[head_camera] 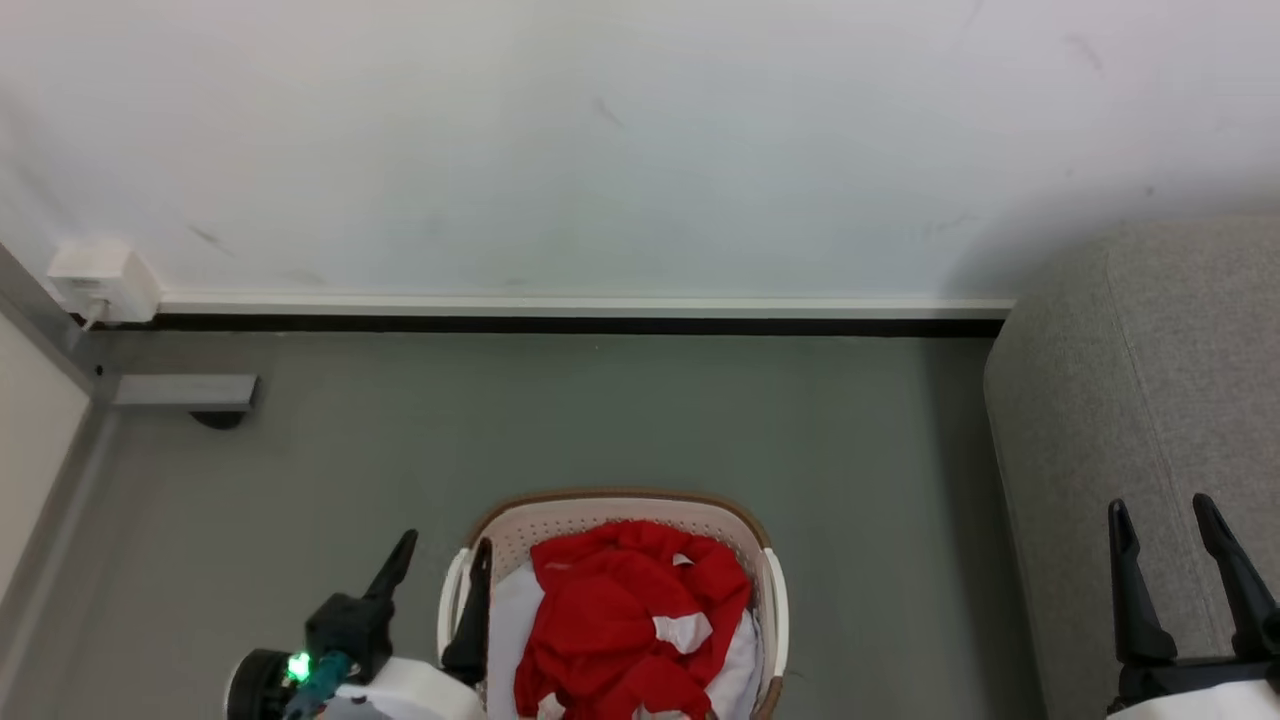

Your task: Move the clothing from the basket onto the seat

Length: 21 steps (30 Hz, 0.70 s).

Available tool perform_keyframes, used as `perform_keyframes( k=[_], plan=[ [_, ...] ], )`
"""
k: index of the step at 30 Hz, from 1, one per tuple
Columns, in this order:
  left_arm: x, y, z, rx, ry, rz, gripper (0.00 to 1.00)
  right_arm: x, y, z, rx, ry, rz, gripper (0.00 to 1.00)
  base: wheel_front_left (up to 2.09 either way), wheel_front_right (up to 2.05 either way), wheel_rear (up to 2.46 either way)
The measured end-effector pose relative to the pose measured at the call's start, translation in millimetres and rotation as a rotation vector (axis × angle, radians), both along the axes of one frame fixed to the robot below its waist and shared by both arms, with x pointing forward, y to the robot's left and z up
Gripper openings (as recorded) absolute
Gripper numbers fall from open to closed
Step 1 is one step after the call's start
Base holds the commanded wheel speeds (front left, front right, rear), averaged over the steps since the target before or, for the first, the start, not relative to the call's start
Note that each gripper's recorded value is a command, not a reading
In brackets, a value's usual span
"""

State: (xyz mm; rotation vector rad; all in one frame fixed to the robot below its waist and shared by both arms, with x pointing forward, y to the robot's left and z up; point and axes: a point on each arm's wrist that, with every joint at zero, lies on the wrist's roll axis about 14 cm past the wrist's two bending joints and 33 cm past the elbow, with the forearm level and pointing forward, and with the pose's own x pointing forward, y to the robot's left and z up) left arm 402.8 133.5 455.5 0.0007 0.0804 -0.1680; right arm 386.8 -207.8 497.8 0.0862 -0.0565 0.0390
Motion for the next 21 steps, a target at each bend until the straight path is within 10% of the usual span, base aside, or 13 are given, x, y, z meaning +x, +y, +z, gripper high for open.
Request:
perform_keyframes(
  k=[21],
  plan=[
    [67.0,-78.9,-173.7,0.185,0.566,-0.299,1.00,56.1,-12.2,-38.8,0.055,0.066,-0.071,1.00,0.00,0.00,0.00]
  ],
)
